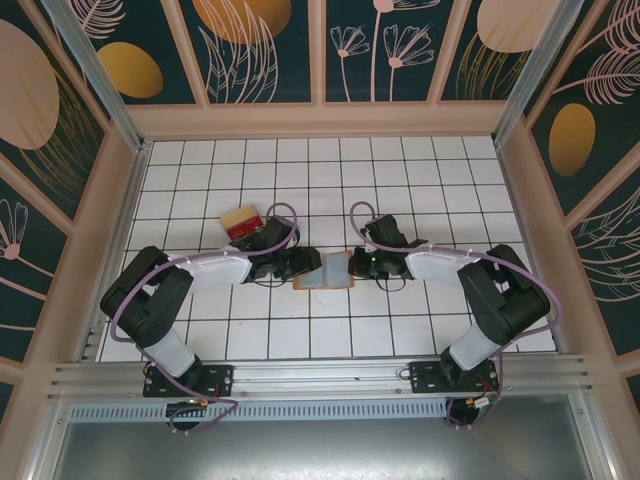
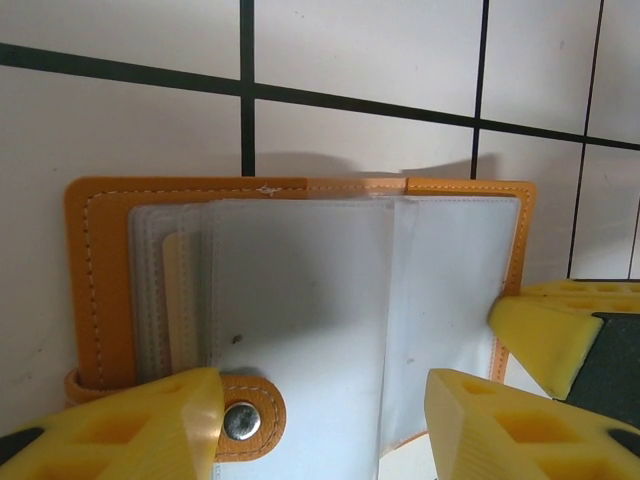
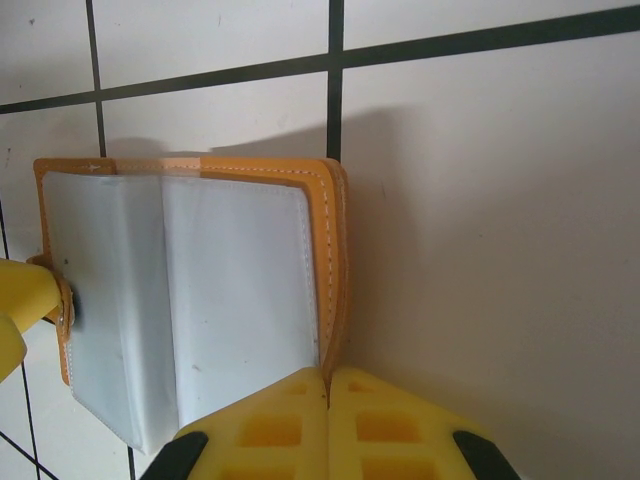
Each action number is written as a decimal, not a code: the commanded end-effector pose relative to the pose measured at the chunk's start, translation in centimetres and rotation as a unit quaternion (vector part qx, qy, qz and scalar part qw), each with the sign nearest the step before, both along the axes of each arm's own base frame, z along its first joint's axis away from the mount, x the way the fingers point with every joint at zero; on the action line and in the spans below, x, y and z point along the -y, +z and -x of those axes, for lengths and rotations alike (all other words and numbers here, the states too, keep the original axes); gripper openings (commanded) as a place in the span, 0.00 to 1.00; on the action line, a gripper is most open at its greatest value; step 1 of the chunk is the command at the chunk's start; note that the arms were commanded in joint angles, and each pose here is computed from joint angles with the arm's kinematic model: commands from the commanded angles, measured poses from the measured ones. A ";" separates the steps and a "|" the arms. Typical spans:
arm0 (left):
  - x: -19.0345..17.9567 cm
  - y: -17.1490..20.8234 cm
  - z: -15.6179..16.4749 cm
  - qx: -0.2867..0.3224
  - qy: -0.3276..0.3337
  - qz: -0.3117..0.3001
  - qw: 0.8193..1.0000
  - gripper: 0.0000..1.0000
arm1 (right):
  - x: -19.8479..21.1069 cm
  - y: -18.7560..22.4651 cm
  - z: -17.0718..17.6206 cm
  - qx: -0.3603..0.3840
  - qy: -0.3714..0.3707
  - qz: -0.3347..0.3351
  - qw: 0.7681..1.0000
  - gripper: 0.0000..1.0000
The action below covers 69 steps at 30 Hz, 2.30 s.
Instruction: Take the credit cards out of the card holder
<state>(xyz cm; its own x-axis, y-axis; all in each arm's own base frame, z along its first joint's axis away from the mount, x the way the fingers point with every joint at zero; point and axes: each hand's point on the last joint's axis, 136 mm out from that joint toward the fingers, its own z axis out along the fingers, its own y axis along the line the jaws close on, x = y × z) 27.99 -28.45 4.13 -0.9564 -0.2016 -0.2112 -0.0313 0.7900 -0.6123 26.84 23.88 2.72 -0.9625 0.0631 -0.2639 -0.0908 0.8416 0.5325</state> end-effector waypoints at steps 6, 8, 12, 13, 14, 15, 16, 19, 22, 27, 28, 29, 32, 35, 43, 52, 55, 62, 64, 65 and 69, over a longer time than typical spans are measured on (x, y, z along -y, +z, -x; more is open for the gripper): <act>2.7 1.4 0.0 0.007 -0.037 0.038 0.999 0.57 | -0.3 -0.7 0.5 -0.011 0.003 0.002 1.000 0.00; 2.8 2.0 -0.1 0.013 -0.036 0.039 0.999 0.57 | -0.3 -0.8 0.5 -0.010 0.002 0.002 1.000 0.00; 3.1 3.3 -0.5 0.029 -0.036 0.036 0.998 0.57 | -0.3 -0.8 0.5 -0.011 0.001 0.002 1.000 0.00; 3.1 3.5 -0.5 0.031 -0.037 0.036 0.998 0.57 | -0.3 -0.8 0.5 -0.012 0.002 0.002 1.000 0.00; 3.1 3.6 -0.6 0.032 -0.037 0.032 0.998 0.57 | -0.3 -0.9 0.5 -0.011 0.002 0.002 1.000 0.00; 3.0 3.4 -0.7 0.032 -0.034 0.025 0.999 0.58 | -0.3 -0.8 0.5 -0.011 0.002 0.001 1.000 0.00; 2.8 3.2 -0.6 0.031 -0.032 0.019 0.999 0.58 | -0.3 -0.9 0.5 -0.012 0.002 0.002 1.000 0.00; 3.1 3.0 -0.4 0.029 -0.042 0.017 0.999 0.57 | -0.3 -1.0 0.5 -0.013 0.002 0.002 1.000 0.00; 4.0 2.7 0.0 0.027 -0.059 0.007 0.998 0.57 | -0.3 -1.1 0.5 -0.015 0.003 0.002 1.000 0.00; 3.3 0.7 0.3 0.009 -0.052 -0.036 0.998 0.56 | -0.4 -1.0 0.4 -0.014 0.003 0.002 1.000 0.00; 3.0 0.4 0.3 0.006 -0.048 -0.044 0.998 0.56 | -0.4 -1.0 0.4 -0.014 0.004 0.003 1.000 0.00; 2.5 0.0 0.4 0.003 -0.044 -0.057 0.997 0.56 | -0.4 -1.0 0.5 -0.015 0.004 0.004 1.000 0.00; 1.4 -0.7 0.5 -0.003 -0.034 -0.085 0.996 0.56 | -0.4 -1.0 0.4 -0.014 0.004 0.004 1.000 0.00; 0.3 -1.0 0.4 -0.001 -0.019 -0.111 0.994 0.56 | -0.4 -0.9 0.3 -0.013 0.005 0.005 1.000 0.00; -1.7 -0.3 0.0 0.019 0.010 -0.146 0.989 0.56 | -0.4 -1.0 0.3 -0.014 0.005 0.005 1.000 0.00; -2.5 0.0 0.0 0.029 0.027 -0.147 0.988 0.56 | -0.3 -1.0 0.6 -0.015 0.004 0.003 1.000 0.00; -2.3 -0.7 0.2 0.018 0.021 -0.148 0.989 0.56 | -0.3 -1.0 0.7 -0.016 0.003 0.002 1.000 0.00; -1.6 -1.2 0.1 0.016 0.012 -0.139 0.990 0.56 | -0.2 -0.9 0.9 -0.016 0.002 0.002 1.000 0.00; -1.3 -1.2 0.1 0.013 0.007 -0.134 0.991 0.57 | -0.2 -0.9 0.9 -0.015 0.002 0.001 1.000 0.00; -1.2 -1.1 0.1 0.013 0.005 -0.132 0.991 0.56 | -0.2 -0.9 0.9 -0.015 0.001 0.002 1.000 0.00; -0.3 -2.0 0.4 0.003 -0.012 -0.115 0.993 0.56 | -0.2 -0.9 0.9 -0.015 0.002 0.001 1.000 0.00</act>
<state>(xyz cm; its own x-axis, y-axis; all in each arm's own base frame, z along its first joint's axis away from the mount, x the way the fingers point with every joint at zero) 28.08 -27.39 3.13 -0.9438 -0.1543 -0.2923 -0.0291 0.9196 -0.3917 26.86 24.36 2.53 -0.9630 0.0583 -0.2632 -0.0977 0.8346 0.5421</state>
